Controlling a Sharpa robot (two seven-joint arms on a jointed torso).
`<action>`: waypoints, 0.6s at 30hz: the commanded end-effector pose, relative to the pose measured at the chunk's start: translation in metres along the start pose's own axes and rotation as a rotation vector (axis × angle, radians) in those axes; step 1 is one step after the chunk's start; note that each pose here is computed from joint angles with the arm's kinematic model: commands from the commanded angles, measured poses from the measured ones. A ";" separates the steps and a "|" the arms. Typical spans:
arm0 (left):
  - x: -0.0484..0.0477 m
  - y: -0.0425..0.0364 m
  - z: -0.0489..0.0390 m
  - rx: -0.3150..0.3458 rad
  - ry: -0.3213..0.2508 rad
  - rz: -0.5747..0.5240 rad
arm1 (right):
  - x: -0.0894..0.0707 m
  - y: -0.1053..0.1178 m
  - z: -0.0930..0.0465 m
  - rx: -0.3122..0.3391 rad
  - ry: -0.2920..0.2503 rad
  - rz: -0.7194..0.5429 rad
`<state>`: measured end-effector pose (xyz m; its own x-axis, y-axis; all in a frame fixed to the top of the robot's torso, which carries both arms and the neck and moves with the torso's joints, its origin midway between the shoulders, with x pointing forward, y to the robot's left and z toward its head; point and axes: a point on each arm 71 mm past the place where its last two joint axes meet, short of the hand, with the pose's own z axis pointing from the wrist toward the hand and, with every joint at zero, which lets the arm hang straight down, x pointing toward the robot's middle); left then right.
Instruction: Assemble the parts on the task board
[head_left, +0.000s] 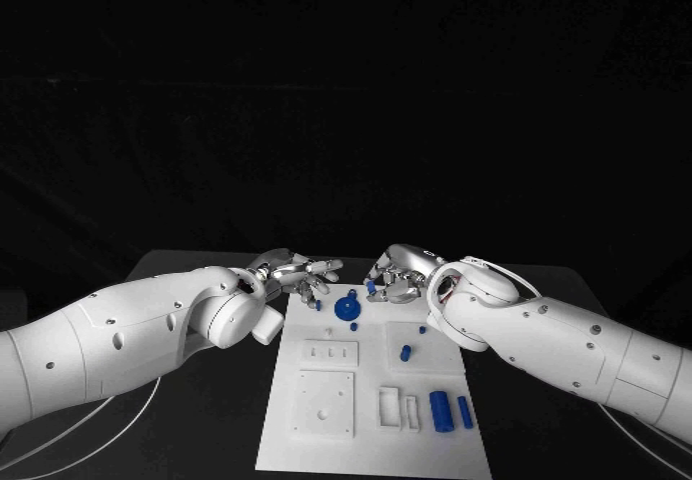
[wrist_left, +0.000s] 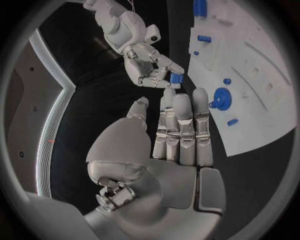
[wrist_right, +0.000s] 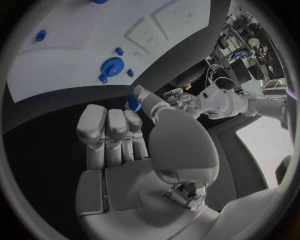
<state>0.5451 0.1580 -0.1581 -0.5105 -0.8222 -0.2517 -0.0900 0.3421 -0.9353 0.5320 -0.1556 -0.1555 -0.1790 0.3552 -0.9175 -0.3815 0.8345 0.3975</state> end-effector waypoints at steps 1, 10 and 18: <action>0.0041 0.0012 0.0036 -0.048 0.019 0.067 | 0.003 0.007 0.003 0.038 0.022 -0.033; 0.0109 0.0027 0.0087 -0.110 0.024 0.110 | 0.004 0.023 0.007 0.051 -0.009 -0.013; 0.0146 0.0055 0.0106 -0.172 0.021 0.139 | 0.006 0.034 0.009 0.047 -0.011 0.009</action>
<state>0.5473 0.1443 -0.1671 -0.5333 -0.7739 -0.3414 -0.1430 0.4803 -0.8654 0.5264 -0.1228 -0.1492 -0.1816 0.3626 -0.9141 -0.3557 0.8424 0.4048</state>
